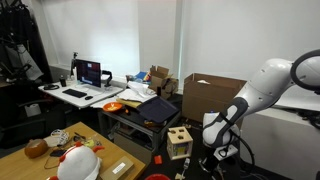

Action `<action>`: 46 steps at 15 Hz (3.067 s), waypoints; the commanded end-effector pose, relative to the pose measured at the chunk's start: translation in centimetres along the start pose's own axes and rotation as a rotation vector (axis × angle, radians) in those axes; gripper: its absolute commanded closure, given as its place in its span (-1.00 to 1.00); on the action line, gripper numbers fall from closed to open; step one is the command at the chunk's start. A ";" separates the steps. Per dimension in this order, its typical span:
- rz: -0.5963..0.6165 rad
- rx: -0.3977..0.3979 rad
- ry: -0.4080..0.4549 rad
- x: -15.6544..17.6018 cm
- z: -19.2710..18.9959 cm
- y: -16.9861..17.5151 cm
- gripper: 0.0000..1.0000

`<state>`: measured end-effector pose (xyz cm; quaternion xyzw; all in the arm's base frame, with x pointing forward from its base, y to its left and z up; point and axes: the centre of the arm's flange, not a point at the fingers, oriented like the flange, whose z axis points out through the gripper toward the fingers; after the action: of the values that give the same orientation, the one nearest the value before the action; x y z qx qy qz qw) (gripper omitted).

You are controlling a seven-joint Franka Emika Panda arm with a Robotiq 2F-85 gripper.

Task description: Pick up the folk from the table and put it in the bowl

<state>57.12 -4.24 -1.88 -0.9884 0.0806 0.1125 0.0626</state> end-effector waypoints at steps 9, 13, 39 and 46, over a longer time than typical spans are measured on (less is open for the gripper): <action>-0.299 -0.119 -0.097 -2.0 -8.7 -0.9 0.96; -0.394 -0.151 -0.165 -3.3 -10.5 -2.1 0.96; -0.734 -0.174 -0.504 -9.0 -3.9 -11.9 0.96; -0.828 -0.242 -0.558 -9.4 -0.2 -15.3 0.96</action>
<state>50.11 10.73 2.41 -0.8775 -0.3396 0.3381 0.0185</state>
